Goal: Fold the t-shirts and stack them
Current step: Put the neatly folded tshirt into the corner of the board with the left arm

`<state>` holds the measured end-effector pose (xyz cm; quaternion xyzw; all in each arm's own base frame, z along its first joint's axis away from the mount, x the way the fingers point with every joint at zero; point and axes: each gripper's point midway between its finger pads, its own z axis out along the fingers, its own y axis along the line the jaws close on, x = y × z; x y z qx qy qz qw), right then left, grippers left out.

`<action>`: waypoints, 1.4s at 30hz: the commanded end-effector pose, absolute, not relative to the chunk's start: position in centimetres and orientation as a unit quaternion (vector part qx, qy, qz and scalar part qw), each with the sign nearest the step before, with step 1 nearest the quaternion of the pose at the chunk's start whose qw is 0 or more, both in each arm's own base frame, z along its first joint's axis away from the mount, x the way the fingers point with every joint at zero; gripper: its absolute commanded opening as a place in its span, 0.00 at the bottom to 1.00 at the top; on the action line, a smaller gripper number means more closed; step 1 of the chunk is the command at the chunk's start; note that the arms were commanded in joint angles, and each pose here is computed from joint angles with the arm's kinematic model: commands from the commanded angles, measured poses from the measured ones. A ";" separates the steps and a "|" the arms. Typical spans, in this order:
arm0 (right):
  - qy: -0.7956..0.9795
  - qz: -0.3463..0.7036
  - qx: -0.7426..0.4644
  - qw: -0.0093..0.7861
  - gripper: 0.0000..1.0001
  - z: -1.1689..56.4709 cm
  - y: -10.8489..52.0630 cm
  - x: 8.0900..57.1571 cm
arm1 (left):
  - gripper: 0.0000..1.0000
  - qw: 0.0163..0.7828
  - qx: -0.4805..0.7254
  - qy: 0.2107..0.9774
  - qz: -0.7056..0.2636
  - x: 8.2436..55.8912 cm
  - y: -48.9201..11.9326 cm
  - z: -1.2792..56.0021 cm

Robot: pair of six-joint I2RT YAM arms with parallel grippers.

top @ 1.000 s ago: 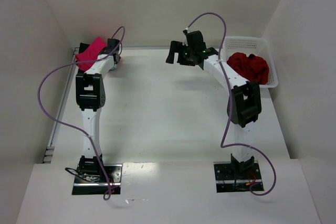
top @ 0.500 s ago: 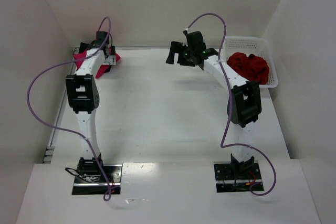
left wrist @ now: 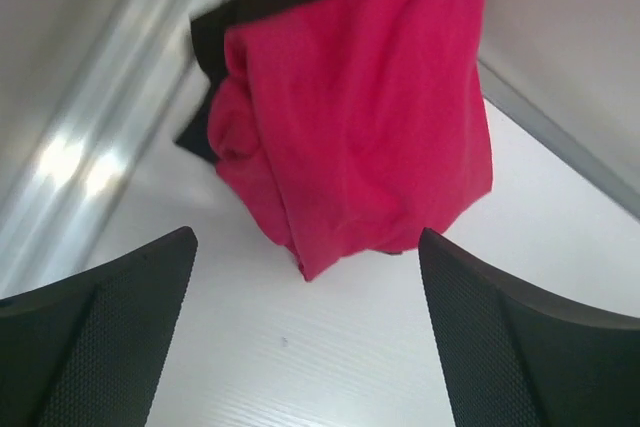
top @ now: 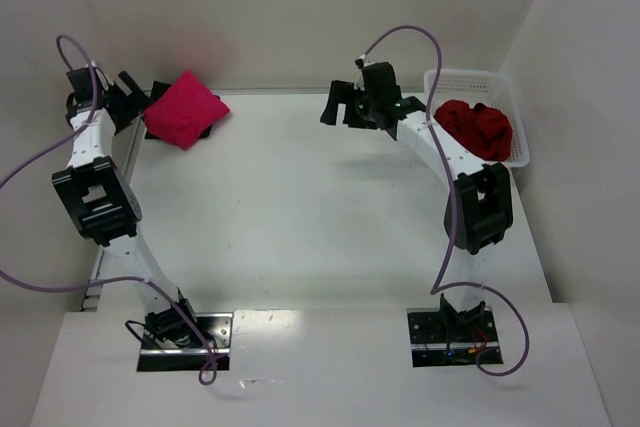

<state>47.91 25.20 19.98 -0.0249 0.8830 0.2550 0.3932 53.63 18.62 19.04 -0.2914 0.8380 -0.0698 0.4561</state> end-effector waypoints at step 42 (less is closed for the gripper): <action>0.875 0.247 -0.009 0.416 1.00 21.9 22.3 48.5 | 0.92 0.487 -0.356 0.775 -0.188 59.9 17.1 9.3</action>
